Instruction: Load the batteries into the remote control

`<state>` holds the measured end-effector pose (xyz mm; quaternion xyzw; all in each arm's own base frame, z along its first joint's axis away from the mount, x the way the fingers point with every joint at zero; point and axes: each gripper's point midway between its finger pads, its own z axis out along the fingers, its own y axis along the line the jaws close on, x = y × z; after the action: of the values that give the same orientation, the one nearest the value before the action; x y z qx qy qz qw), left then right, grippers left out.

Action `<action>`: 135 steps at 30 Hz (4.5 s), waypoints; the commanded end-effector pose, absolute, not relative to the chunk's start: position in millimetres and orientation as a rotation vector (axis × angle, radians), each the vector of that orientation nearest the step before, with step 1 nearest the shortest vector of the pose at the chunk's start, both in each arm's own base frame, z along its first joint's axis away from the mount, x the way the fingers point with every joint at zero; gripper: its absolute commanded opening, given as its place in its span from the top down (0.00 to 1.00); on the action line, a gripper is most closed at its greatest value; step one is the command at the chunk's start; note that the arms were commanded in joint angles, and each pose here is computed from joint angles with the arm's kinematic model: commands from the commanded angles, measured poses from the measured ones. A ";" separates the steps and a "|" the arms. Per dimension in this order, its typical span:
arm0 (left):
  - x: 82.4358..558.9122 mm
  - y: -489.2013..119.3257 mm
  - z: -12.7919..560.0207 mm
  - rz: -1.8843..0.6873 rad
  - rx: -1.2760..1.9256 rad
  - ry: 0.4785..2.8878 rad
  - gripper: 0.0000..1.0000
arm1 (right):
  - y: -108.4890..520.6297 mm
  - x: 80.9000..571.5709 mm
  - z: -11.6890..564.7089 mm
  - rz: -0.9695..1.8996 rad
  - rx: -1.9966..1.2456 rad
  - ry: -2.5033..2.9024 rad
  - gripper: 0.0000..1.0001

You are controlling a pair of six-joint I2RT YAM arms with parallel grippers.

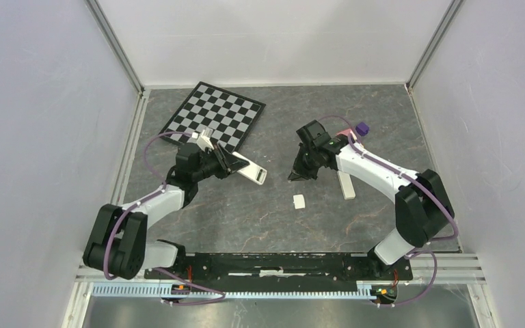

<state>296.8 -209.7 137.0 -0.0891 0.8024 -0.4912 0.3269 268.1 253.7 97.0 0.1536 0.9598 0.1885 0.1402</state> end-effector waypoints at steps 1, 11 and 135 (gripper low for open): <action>326.1 -219.8 174.3 -1.351 -0.210 1.945 0.98 | 283.7 271.2 134.7 0.871 0.256 2.711 1.00; 335.1 -234.8 176.8 -1.473 -0.221 1.967 0.98 | 329.8 278.8 167.7 1.159 0.103 2.626 1.00; 259.3 -252.2 208.8 -1.824 0.080 2.329 0.98 | 330.1 212.9 198.1 1.260 -0.956 2.180 0.03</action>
<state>261.8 -251.3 188.6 -0.0156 0.7962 -0.6004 0.0736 212.0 323.2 186.2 -0.3332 0.8081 0.4387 0.2086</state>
